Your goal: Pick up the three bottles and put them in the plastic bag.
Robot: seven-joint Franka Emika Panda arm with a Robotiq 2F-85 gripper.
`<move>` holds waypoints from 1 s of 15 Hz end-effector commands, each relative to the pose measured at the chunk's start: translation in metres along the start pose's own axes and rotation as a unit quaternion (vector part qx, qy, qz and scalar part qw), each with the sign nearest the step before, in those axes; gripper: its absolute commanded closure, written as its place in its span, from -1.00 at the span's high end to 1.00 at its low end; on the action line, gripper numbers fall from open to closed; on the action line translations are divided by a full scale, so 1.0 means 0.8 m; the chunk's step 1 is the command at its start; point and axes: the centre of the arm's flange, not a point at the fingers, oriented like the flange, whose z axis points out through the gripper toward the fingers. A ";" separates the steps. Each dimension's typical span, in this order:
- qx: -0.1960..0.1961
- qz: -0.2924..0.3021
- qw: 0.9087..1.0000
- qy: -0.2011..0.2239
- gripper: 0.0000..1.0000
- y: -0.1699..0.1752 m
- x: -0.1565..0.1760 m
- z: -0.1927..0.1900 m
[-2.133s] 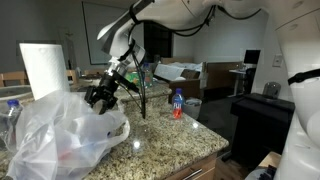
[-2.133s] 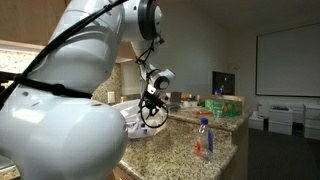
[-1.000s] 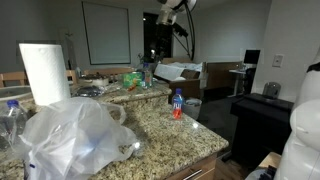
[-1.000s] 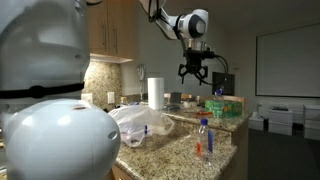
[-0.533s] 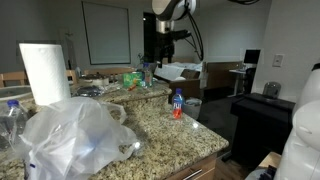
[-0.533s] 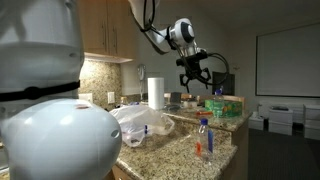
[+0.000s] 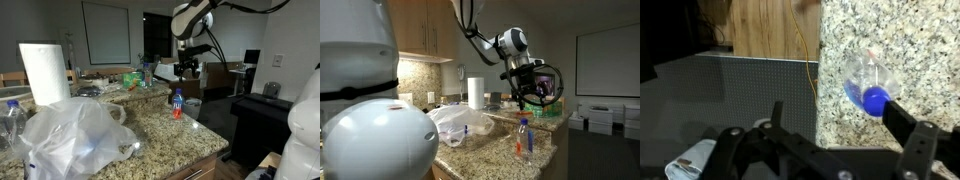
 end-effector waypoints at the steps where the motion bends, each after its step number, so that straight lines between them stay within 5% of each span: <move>1: 0.038 0.091 0.995 -0.012 1.00 0.015 -0.013 0.040; 10: 0.179 0.198 0.963 0.034 1.00 0.016 0.014 0.046; 15: 0.228 0.210 0.951 0.005 1.00 -0.011 0.023 0.067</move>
